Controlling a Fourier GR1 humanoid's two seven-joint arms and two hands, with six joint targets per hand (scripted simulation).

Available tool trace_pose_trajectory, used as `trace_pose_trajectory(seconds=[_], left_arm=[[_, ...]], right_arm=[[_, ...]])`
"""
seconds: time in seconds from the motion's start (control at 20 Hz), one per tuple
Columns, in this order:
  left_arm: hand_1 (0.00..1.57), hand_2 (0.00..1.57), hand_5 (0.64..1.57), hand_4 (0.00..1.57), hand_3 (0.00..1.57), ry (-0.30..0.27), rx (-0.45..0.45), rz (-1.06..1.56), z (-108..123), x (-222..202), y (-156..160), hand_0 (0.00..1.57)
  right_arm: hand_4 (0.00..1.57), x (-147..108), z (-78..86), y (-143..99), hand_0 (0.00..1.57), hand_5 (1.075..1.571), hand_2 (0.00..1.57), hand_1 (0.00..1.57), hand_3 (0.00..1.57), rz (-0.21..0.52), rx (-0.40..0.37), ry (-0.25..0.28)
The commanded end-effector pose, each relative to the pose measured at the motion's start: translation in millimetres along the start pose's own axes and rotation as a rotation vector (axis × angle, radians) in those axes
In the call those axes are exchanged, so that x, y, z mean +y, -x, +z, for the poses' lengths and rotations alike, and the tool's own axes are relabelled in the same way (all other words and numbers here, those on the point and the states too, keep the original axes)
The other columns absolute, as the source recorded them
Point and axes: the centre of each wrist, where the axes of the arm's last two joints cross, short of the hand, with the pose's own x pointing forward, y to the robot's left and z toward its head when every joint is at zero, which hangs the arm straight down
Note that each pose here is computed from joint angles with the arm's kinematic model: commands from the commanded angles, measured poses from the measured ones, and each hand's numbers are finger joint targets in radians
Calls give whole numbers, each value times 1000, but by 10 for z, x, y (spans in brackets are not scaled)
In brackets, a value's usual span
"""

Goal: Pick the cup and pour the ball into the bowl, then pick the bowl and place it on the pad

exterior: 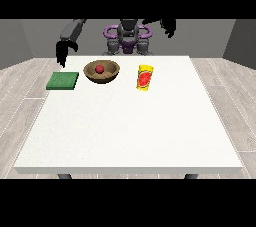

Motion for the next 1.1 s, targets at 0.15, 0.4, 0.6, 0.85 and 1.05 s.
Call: trace_pose_trajectory(seconds=[0.15, 0.4, 0.6, 0.85, 1.05], left_arm=[[0, 0, 1497, 317, 0, 124, -125, 232, -245, 1392, -185, 0], [0, 0, 1511, 333, 0, 74, -148, 248, -311, 2313, -201, 0], [0, 0, 1509, 300, 0, 70, -153, 246, -275, 2516, -257, 0], [0, 0, 1508, 279, 0, 33, -117, 234, -141, 2828, -148, 0], [0, 0, 1507, 267, 0, 39, -109, 233, -91, 2830, -128, 0]], right_arm=[[0, 127, 79, 146, 0, 1569, 0, 0, 0, -30, -32, 88], [0, 500, -65, 197, 0, 1568, 0, 0, 0, -82, -78, 42], [0, 540, -240, 328, 0, 1569, 0, 0, 0, -73, -64, 53], [0, 570, -263, 528, 0, 1568, 0, 0, 0, -58, -27, 27], [0, 724, -148, 784, 0, 1570, 0, 0, 0, -44, -15, 48]])
